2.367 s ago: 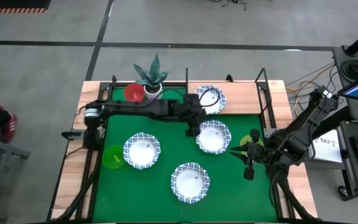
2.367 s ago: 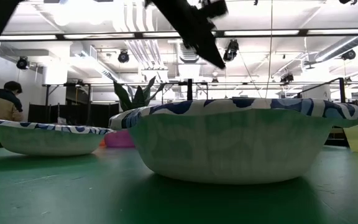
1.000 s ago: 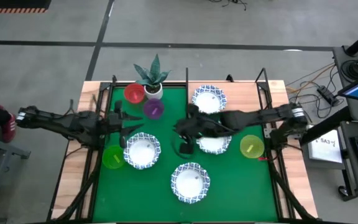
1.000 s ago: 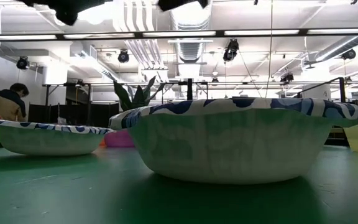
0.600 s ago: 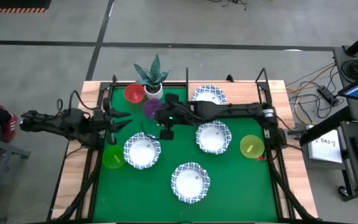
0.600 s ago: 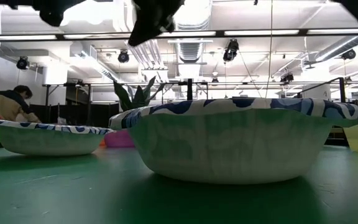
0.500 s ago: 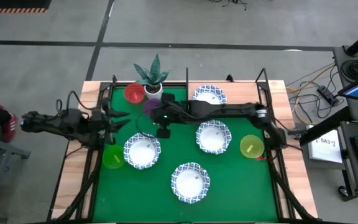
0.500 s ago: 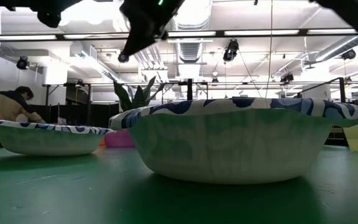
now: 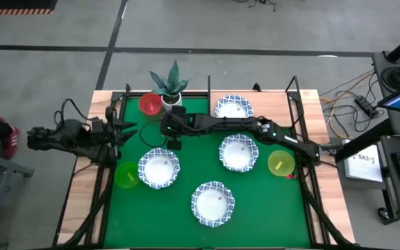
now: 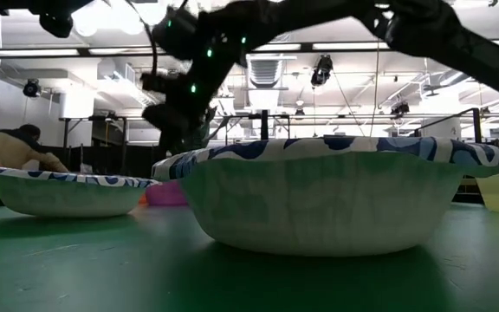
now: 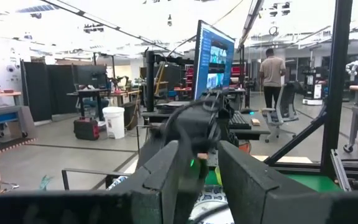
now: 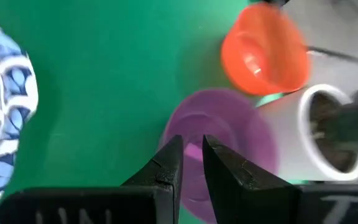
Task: Place and stack bowls onto a shelf
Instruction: Put the purple bowl on the shelf
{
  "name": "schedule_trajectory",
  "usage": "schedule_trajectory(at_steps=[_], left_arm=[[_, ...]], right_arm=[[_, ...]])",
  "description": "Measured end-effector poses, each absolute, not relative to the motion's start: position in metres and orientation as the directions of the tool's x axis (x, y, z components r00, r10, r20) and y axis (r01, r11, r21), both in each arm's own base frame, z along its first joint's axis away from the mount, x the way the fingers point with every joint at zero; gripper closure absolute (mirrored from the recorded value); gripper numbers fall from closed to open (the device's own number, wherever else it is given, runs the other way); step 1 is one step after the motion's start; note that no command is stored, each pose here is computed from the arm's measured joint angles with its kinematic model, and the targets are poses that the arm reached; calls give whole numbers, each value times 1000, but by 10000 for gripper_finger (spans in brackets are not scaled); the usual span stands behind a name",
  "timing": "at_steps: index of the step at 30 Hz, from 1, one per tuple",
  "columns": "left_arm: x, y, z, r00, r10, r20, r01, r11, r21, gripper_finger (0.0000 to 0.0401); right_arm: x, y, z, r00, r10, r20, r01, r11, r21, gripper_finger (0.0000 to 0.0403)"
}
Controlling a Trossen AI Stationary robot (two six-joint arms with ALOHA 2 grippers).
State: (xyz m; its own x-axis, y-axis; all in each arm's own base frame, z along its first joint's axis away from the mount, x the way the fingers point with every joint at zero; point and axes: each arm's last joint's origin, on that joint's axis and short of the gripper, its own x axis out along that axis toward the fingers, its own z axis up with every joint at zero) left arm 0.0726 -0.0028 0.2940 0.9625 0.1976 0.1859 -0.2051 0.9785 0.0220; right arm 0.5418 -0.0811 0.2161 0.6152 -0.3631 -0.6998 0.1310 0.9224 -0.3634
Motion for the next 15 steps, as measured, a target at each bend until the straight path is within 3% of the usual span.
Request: schedule_trajectory(at_steps=[4, 15], left_arm=[[72, -3, 294, 963, 198, 186, -207, 978, 34, 305], [73, -3, 293, 963, 197, 182, -211, 976, 57, 305]], right_arm=[[543, -89, 202, 606, -310, -732, 125, 946, -298, 330], [541, -103, 196, 598, -283, -750, 144, 958, -247, 217]])
